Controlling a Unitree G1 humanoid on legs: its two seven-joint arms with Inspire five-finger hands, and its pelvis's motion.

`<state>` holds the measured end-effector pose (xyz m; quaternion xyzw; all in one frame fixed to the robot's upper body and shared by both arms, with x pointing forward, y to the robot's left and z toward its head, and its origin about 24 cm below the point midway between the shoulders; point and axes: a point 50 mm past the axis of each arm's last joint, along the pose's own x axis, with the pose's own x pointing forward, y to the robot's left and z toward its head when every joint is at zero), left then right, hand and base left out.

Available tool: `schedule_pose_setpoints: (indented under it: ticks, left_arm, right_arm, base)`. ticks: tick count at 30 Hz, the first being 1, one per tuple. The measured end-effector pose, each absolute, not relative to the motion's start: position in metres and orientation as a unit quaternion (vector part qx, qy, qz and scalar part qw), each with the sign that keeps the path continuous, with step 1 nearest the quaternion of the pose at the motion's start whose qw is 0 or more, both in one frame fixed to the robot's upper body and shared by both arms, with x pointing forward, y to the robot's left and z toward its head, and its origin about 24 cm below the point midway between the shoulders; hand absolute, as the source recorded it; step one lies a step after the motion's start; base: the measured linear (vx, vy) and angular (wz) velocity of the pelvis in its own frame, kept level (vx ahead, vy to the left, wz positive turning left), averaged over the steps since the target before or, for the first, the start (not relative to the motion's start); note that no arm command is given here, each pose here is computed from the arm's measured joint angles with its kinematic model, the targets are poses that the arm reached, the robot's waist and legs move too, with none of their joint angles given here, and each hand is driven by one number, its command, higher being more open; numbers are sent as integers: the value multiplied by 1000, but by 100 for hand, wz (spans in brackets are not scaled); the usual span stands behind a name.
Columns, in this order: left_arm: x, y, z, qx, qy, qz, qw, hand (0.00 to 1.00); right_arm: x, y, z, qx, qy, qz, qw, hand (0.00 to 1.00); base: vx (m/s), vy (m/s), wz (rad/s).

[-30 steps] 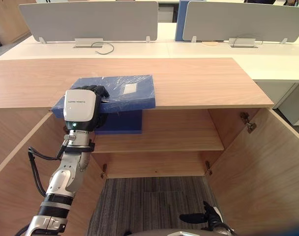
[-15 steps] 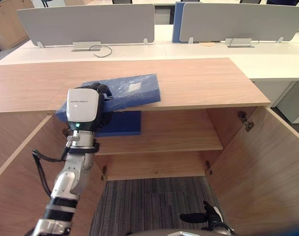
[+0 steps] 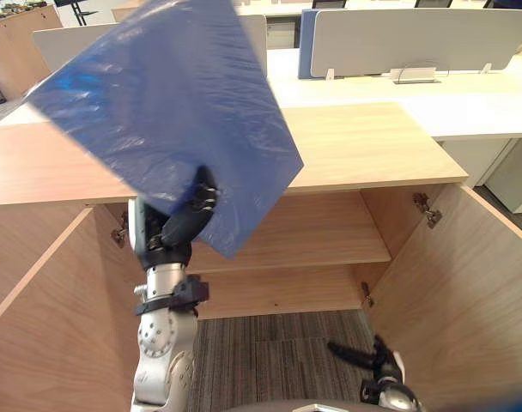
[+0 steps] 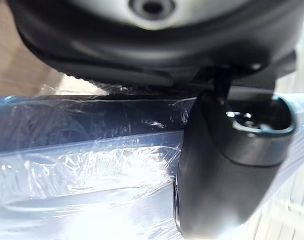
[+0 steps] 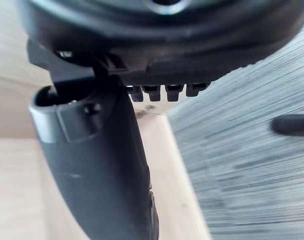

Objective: Walk over to the cabinet, pick up the folder, carry it to the office cabinet, place the folder inside the office cabinet, then close the office cabinet door

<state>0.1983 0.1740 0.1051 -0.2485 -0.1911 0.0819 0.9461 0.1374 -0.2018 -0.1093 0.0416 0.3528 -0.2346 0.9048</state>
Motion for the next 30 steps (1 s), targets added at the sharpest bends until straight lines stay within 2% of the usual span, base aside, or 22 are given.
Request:
schedule_pose_setpoints:
  ticks: [5, 9, 16, 21, 25, 30]
  left_arm:
    - [181, 175, 84, -314, -144, 105, 933, 0]
    - [167, 172, 69, -330, -104, 125, 930, 0]
    - [166, 163, 67, -346, -92, 104, 928, 0]
    - [166, 163, 67, -343, -91, 96, 930, 0]
    - [166, 167, 66, -330, -93, 89, 935, 0]
    - [167, 176, 70, -279, -112, 77, 950, 0]
  right_arm:
    - [167, -204, -51, 66, 208, -275, 936, 100]
    - [182, -202, 12, -10, 67, -290, 955, 100]
    - [186, -202, 95, -52, -129, -338, 931, 100]
    - [193, -197, 129, -55, -224, -353, 907, 100]
    - [199, -192, 141, -30, -260, -310, 914, 100]
    - [215, -187, 135, 89, -247, -170, 950, 100]
  base:
    - [-1, 35, -6]
    - [7, 34, -12]
    - [3, 9, -1]
    - [0, 23, -3]
    - [-14, 34, -3]
    - [-18, 33, -9]
